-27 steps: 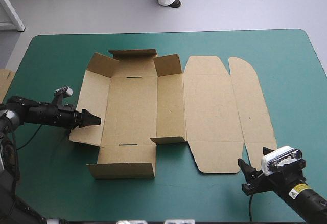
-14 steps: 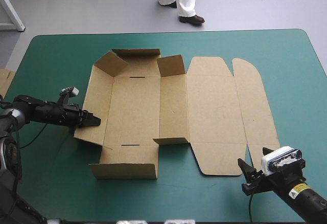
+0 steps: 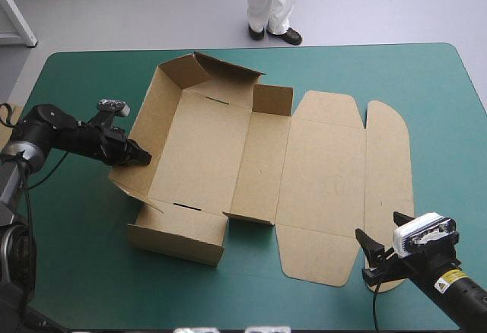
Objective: Fold the box
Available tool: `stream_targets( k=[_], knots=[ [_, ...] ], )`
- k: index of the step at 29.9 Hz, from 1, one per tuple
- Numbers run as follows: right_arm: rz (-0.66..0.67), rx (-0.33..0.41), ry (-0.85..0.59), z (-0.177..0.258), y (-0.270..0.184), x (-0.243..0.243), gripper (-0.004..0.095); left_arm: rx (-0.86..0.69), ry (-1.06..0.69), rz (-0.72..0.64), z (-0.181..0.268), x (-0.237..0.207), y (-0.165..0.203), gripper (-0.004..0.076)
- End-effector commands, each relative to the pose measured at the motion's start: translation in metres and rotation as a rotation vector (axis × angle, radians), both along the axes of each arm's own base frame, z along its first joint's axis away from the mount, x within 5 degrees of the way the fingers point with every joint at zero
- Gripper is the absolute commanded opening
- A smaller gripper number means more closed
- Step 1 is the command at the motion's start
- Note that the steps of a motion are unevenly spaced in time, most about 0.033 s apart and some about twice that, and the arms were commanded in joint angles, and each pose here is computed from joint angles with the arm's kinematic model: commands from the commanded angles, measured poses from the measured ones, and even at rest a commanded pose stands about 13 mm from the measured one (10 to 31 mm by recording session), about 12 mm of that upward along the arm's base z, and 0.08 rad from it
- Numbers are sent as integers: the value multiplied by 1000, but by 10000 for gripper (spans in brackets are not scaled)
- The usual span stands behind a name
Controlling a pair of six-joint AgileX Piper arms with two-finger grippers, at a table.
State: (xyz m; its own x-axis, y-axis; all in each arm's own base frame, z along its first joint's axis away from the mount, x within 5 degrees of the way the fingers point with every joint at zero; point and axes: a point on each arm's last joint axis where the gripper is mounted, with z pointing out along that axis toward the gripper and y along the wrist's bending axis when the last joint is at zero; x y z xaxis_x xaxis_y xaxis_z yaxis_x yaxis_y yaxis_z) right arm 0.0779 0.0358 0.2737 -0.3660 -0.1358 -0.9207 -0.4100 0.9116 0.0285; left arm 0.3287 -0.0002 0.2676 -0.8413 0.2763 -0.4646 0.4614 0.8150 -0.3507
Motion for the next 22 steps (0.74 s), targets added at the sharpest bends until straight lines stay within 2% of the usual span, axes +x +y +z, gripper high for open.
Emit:
stream_targets(
  k=[1,7,13,19,22],
  knots=[
    [-12,34,-110,28,-1,2,723,99,-112,-40,48,2,-20,-10],
    [-9,20,-123,39,-1,-1,723,278,-274,-154,93,8,-57,-10],
    [-80,-4,-133,50,-9,-2,723,408,-445,-257,126,6,-89,-10],
    [-144,-18,-120,69,-17,-8,723,625,-614,-357,134,5,-117,-10],
    [-157,-8,-116,77,-18,-11,723,667,-698,-397,137,5,-133,-10]
  ],
)
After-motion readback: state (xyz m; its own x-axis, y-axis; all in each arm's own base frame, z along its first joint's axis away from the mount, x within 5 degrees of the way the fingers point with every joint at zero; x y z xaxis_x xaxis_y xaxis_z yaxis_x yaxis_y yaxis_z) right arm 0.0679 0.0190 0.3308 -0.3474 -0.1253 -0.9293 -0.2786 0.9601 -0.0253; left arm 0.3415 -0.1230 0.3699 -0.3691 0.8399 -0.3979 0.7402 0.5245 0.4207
